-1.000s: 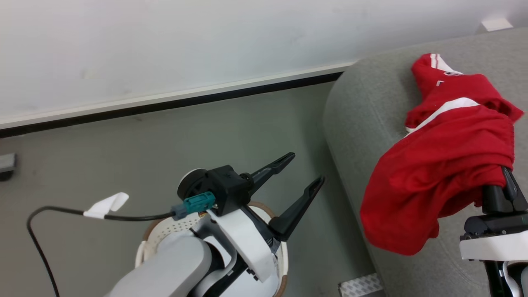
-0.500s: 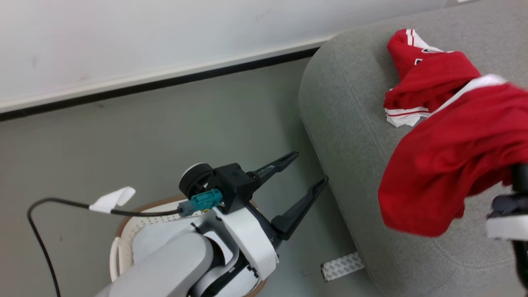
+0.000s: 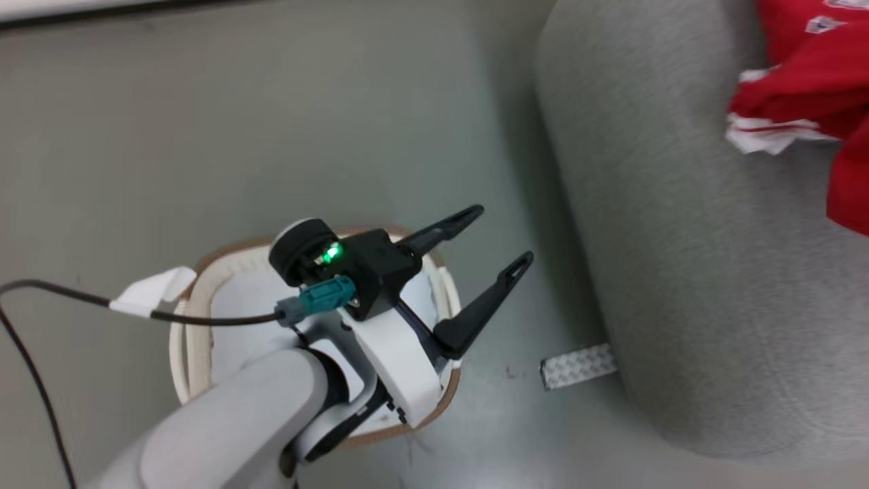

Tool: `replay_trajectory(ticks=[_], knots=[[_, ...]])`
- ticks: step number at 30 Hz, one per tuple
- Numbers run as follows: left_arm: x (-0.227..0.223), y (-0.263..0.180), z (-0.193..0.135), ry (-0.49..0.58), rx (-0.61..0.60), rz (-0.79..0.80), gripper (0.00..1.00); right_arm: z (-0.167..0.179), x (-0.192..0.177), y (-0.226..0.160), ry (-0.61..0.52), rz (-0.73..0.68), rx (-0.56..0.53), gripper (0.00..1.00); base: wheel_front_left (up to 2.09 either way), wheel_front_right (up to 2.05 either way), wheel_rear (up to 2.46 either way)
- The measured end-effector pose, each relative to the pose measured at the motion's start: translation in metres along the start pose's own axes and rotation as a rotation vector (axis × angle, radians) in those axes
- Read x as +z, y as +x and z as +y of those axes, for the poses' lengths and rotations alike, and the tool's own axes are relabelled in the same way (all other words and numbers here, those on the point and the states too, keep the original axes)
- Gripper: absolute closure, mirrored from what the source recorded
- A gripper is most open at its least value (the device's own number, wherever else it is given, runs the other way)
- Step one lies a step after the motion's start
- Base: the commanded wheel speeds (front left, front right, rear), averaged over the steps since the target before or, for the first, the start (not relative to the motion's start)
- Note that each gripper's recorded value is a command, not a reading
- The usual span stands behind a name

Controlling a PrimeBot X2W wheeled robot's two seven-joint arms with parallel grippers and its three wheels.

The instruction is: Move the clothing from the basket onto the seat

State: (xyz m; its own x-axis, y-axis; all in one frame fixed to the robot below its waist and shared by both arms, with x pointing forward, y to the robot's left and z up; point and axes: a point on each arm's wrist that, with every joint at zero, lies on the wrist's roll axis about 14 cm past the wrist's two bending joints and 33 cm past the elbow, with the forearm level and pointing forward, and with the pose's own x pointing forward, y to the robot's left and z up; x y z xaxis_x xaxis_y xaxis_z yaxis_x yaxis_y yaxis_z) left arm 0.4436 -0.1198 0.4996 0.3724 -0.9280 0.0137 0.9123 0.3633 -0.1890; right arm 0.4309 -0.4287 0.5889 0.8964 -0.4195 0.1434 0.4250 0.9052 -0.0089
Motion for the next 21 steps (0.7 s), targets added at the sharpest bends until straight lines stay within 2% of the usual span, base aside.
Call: replay_trajectory(ticks=[5, 7, 11, 14, 17, 18, 21], knots=[[-0.024, -0.005, 0.022, -0.046, 0.036, 0.024, 0.00, -0.036, -0.046, 0.027, -0.082, 0.176, -0.097, 1.00, 0.00, 0.00, 0.00], [-0.031, -0.009, 0.030, -0.060, 0.056, 0.029, 0.00, -0.042, -0.078, 0.030, -0.123, 0.295, -0.107, 1.00, 0.00, 0.00, 0.00], [-0.041, -0.017, 0.044, -0.075, 0.098, 0.039, 0.00, -0.041, -0.147, 0.018, -0.206, 0.577, -0.082, 1.00, 0.00, 0.00, 0.00], [-0.046, -0.020, 0.049, -0.079, 0.112, 0.047, 0.00, -0.049, -0.177, 0.004, -0.237, 0.734, -0.092, 0.98, 0.00, 0.00, 0.00], [-0.043, -0.021, 0.050, -0.073, 0.119, 0.039, 0.00, -0.050, -0.186, -0.004, -0.245, 0.807, -0.091, 0.53, 0.00, 0.00, 0.00], [-0.042, -0.020, 0.050, -0.070, 0.120, 0.038, 0.00, -0.050, -0.186, -0.004, -0.243, 0.810, -0.088, 0.02, 0.00, 0.00, 0.00], [-0.035, -0.019, 0.047, -0.060, 0.119, 0.024, 0.00, -0.046, -0.180, -0.003, -0.248, 0.806, -0.069, 0.00, 0.00, 0.00, 0.00]])
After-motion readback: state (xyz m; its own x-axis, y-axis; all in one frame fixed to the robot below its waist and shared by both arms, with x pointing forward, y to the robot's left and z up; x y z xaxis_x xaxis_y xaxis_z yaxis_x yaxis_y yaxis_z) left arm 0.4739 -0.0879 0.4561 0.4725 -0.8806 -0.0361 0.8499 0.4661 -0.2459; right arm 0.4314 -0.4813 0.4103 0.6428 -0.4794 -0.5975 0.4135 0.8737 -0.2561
